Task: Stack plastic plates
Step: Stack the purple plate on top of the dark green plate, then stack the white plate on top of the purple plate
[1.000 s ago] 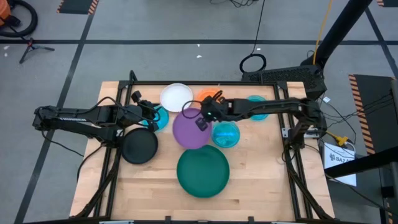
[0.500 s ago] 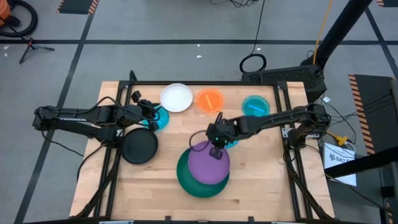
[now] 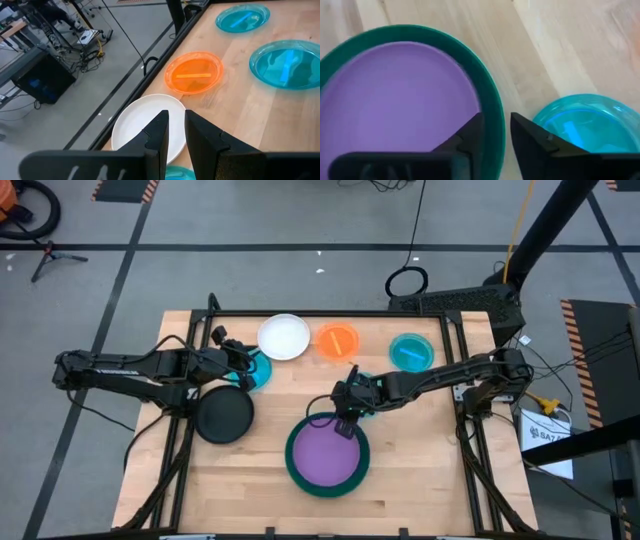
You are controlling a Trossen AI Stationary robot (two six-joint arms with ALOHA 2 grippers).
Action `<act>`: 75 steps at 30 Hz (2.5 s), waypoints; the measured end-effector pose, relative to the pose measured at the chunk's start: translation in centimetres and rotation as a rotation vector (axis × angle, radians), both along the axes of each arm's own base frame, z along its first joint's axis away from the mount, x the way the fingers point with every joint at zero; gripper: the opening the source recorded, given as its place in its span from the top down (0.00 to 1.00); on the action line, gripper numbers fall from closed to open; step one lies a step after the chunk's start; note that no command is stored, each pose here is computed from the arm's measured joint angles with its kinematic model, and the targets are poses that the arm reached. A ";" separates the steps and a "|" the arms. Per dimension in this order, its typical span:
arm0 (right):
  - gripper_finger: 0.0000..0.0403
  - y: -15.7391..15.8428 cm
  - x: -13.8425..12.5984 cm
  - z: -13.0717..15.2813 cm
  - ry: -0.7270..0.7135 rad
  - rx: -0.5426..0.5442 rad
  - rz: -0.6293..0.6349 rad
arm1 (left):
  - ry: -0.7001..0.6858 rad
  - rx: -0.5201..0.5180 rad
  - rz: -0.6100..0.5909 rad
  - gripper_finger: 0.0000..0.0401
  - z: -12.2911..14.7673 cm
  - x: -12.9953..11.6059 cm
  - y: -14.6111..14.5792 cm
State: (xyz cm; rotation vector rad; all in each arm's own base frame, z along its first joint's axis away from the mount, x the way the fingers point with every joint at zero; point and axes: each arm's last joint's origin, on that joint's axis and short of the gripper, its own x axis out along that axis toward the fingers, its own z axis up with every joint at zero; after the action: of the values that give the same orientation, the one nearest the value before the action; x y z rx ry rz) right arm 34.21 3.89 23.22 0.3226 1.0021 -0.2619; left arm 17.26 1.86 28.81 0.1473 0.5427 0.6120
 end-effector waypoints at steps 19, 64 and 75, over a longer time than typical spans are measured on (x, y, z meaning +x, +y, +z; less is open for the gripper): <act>0.70 1.4 -3.2 -2.4 0.079 -0.347 0.248 | -0.114 -0.040 -0.049 0.83 0.2 2.2 -0.1; 0.77 -7.9 -12.2 -0.9 -0.539 -0.574 0.146 | 0.457 -0.890 0.438 0.83 -11.8 2.4 27.8; 0.77 -7.9 -12.2 -0.9 -0.539 -0.574 0.145 | 0.440 -0.845 0.407 0.77 -11.6 2.8 28.2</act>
State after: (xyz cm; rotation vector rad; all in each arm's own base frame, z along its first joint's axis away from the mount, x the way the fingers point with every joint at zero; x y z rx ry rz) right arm 22.04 -4.01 22.34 -0.2004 0.3853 -0.2977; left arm 20.03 30.02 17.25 -0.6567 1.2325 0.6978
